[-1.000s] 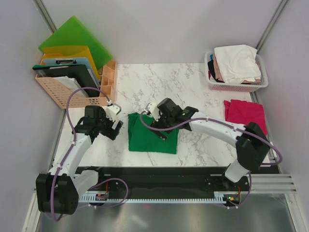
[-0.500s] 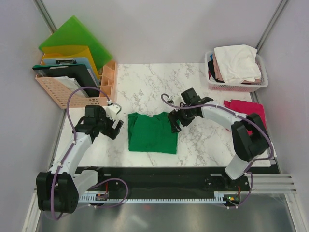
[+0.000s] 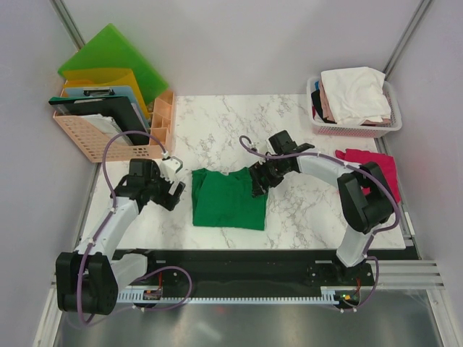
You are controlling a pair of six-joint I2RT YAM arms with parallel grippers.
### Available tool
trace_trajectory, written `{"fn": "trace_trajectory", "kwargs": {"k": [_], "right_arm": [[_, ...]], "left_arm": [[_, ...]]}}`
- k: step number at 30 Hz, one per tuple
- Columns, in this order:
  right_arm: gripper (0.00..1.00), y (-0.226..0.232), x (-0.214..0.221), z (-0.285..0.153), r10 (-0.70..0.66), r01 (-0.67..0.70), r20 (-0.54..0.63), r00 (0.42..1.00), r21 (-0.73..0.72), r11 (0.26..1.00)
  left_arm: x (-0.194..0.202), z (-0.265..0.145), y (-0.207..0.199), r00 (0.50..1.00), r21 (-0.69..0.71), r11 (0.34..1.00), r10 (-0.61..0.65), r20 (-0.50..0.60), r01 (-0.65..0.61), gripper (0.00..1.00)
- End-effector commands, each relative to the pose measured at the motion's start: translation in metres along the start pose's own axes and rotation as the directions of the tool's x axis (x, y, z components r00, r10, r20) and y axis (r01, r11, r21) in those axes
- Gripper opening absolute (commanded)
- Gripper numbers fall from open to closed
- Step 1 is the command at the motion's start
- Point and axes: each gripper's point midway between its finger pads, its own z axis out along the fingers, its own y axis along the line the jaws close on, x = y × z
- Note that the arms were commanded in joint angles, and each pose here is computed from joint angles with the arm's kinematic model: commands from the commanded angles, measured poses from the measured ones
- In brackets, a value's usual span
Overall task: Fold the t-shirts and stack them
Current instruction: Smooth out wrinkles on the folded tshirt
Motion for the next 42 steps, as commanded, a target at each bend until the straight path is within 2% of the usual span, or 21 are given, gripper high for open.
{"fn": "trace_trajectory", "kwargs": {"k": [1,6,17,22,27,29,34,35,37,38,42], "right_arm": [[0.75,0.002,-0.024,0.004,-0.019,0.021,0.052,0.998,-0.036,0.999],[0.67,-0.002,-0.026,0.007,-0.014,0.016,0.048,0.999,-0.028,0.999],[0.66,-0.019,-0.019,-0.013,-0.008,0.008,0.073,0.997,0.009,1.000],[0.65,-0.022,-0.016,-0.005,0.003,-0.003,0.055,0.998,-0.009,1.000],[0.59,-0.025,-0.013,0.006,0.024,-0.023,0.033,0.999,-0.031,0.999],[0.51,-0.024,-0.013,0.006,0.023,-0.022,0.033,0.999,-0.036,0.999],[0.48,-0.025,-0.010,0.008,0.024,-0.023,0.026,0.999,-0.037,0.999],[0.43,-0.025,-0.009,0.008,0.026,-0.025,0.024,0.999,-0.039,0.999],[0.21,-0.024,-0.009,0.009,0.024,-0.023,0.025,0.999,-0.042,0.999],[0.00,-0.024,-0.009,0.010,0.026,-0.025,0.023,0.999,-0.045,0.999],[0.00,-0.016,-0.015,0.001,0.016,-0.013,0.041,0.999,-0.059,0.998]], "left_arm": [[-0.005,0.002,-0.001,1.000,0.007,1.000,0.011,0.023,-0.011,1.00],[-0.001,0.000,0.002,1.000,-0.016,1.000,0.026,0.017,-0.026,1.00],[0.006,0.003,0.001,0.999,-0.013,0.999,0.035,0.002,-0.035,1.00],[0.002,0.005,0.003,0.999,-0.011,0.999,0.032,0.005,-0.032,1.00],[0.001,0.004,0.004,0.999,-0.022,0.999,0.034,0.007,-0.034,1.00],[0.003,0.004,0.005,0.999,-0.024,0.999,0.038,0.002,-0.038,1.00],[0.005,0.005,0.004,0.999,-0.024,0.999,0.037,-0.002,-0.037,1.00],[0.005,0.005,0.003,0.999,-0.022,0.999,0.036,0.001,-0.036,1.00],[0.003,0.005,0.004,0.999,-0.022,0.999,0.035,0.005,-0.035,1.00],[0.003,0.005,0.004,0.999,-0.022,0.999,0.036,0.004,-0.036,1.00],[0.004,0.006,0.004,1.000,-0.020,0.999,0.031,0.001,-0.031,1.00]]}}
